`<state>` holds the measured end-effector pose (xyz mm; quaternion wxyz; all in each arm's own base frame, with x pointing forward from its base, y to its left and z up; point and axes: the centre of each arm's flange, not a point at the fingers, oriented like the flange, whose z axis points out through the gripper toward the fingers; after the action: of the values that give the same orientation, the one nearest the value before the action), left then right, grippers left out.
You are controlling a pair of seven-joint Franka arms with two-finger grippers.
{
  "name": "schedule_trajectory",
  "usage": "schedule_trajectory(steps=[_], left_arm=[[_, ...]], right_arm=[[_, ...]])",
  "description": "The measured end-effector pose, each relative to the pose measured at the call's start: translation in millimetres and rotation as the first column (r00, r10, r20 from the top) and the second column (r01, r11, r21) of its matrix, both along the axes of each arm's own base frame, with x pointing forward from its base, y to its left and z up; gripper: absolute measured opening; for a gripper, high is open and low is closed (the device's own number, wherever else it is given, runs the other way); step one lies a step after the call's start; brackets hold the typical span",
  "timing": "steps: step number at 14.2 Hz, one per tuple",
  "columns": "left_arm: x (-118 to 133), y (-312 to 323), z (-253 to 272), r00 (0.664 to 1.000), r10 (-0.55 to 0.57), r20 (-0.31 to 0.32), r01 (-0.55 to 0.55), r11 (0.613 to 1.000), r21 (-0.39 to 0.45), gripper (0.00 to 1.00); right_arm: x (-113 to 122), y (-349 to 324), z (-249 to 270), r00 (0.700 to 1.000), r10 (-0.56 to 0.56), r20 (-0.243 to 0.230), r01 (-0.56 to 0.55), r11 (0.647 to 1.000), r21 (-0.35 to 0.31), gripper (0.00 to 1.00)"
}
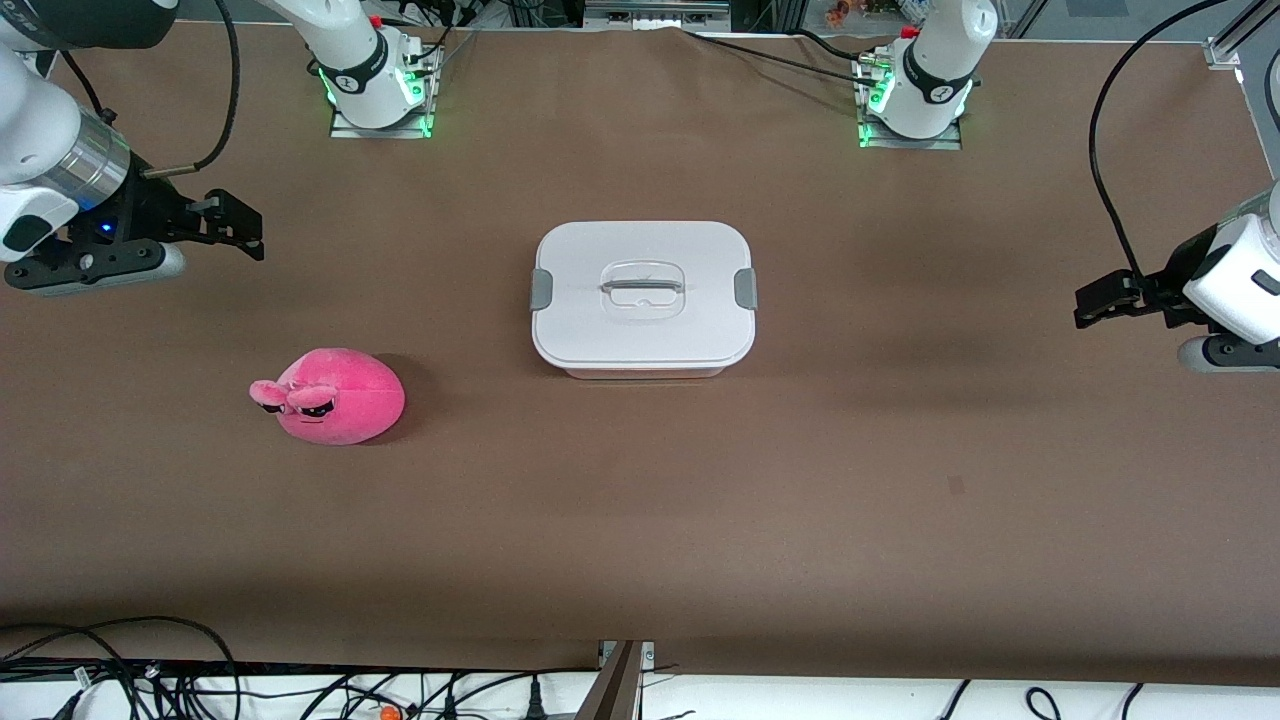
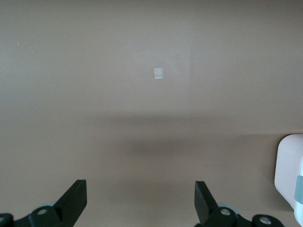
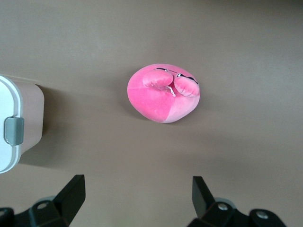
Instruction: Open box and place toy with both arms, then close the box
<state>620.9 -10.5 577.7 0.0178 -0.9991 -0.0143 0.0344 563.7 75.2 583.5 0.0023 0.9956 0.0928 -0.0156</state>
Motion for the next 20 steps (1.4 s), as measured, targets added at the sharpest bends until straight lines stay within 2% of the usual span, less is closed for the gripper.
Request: schedule_trajectory(steps=[20], left_arm=[[0.8,-1.3,-2.0,1.000,-0.002,-0.003,0.002,1.000,-0.001,1.00]], right_arm=[[0.4,1.6,0.1,1.000,-0.002,0.002,0.002,1.000,0.013,1.00]])
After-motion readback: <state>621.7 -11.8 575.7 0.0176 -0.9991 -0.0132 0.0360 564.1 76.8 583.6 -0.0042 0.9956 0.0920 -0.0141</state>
